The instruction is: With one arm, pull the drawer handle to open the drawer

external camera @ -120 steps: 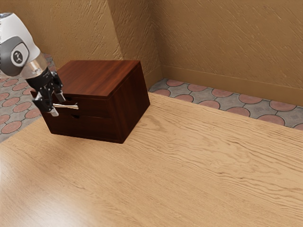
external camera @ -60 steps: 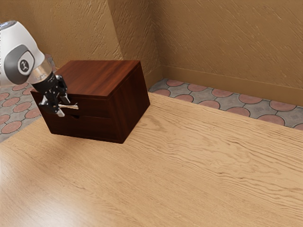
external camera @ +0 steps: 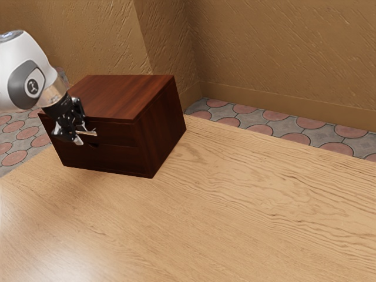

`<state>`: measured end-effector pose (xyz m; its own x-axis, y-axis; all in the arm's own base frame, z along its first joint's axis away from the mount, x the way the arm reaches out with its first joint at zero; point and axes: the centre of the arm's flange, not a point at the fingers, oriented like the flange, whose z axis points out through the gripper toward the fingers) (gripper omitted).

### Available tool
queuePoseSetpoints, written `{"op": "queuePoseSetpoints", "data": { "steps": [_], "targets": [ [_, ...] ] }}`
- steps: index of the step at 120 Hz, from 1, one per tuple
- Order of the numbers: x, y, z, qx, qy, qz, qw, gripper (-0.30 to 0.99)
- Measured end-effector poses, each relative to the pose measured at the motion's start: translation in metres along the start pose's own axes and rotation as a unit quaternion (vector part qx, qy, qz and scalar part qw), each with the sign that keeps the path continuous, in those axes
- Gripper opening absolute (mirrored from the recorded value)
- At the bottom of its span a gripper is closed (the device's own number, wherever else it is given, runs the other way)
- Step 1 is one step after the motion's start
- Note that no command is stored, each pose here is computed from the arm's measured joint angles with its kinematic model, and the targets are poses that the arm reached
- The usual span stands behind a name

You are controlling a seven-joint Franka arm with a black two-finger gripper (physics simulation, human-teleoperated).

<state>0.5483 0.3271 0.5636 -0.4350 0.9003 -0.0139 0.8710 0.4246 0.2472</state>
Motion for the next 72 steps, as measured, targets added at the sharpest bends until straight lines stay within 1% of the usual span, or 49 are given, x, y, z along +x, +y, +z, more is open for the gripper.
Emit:
{"op": "queuePoseSetpoints", "data": {
  "steps": [35, 72],
  "targets": [
    [-0.002, -0.008, 0.002, 0.005, 0.003, 0.005, 1.0, 0.14],
    [-0.006, -0.027, 0.0, 0.014, 0.011, 0.008, 1.0, 0.12]
  ]
}}
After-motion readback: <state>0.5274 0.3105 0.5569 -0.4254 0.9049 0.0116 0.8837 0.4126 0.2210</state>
